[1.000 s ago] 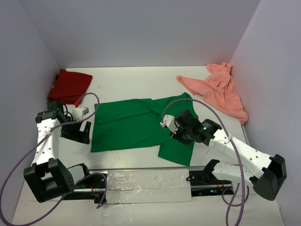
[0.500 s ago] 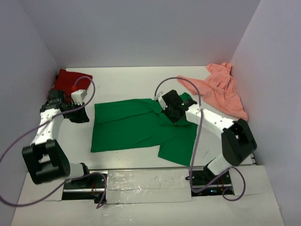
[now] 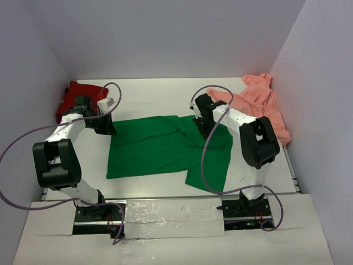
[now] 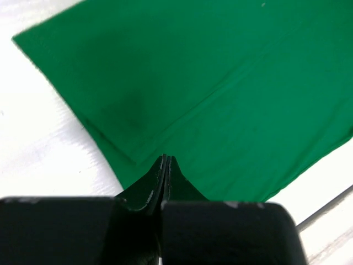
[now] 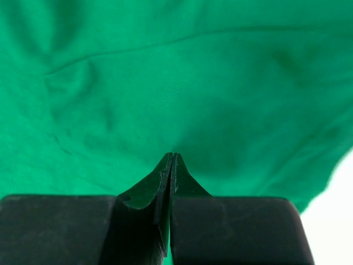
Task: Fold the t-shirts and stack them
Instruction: Grap the side of the flattened tshirt closest away from the robot with both arms
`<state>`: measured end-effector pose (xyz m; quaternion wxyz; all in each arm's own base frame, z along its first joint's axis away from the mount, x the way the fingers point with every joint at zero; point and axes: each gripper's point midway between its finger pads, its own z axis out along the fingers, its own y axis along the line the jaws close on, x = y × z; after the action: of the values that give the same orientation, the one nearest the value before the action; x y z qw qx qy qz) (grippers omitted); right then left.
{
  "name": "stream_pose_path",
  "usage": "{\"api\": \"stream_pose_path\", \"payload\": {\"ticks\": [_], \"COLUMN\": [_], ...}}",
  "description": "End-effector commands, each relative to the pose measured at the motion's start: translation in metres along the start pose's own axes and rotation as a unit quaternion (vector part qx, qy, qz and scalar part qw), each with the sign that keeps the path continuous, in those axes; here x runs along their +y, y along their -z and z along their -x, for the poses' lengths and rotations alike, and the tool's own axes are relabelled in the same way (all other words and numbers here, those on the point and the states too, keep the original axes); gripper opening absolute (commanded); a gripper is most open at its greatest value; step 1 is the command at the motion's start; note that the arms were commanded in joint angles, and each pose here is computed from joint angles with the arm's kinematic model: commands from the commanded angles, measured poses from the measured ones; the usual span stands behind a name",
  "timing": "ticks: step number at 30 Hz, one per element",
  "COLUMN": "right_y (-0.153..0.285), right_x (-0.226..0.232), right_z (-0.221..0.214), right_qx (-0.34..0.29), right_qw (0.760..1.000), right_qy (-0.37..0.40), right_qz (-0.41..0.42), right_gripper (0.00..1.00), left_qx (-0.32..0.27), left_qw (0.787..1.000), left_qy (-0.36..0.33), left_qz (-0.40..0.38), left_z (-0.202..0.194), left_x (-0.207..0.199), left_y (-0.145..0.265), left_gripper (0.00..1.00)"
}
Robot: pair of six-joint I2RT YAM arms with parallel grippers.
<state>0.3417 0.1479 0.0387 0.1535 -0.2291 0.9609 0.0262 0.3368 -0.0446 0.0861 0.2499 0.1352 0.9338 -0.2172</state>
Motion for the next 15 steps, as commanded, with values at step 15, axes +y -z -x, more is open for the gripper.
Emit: {"api": "stream_pose_path", "payload": {"ticks": [15], "right_y": [-0.04], "right_x": [-0.005], "right_z": [0.002], "right_qx": [0.043], "right_qw": [0.994], "right_qy": [-0.096], "right_qz": [0.038], "right_gripper": [0.0], "left_qx": [-0.12], "left_qw": [0.991], "left_qy": [-0.061], "left_qz": [-0.015], "left_z": [0.059], "left_x": [-0.048], "left_y": [0.065], "left_gripper": [0.0]}}
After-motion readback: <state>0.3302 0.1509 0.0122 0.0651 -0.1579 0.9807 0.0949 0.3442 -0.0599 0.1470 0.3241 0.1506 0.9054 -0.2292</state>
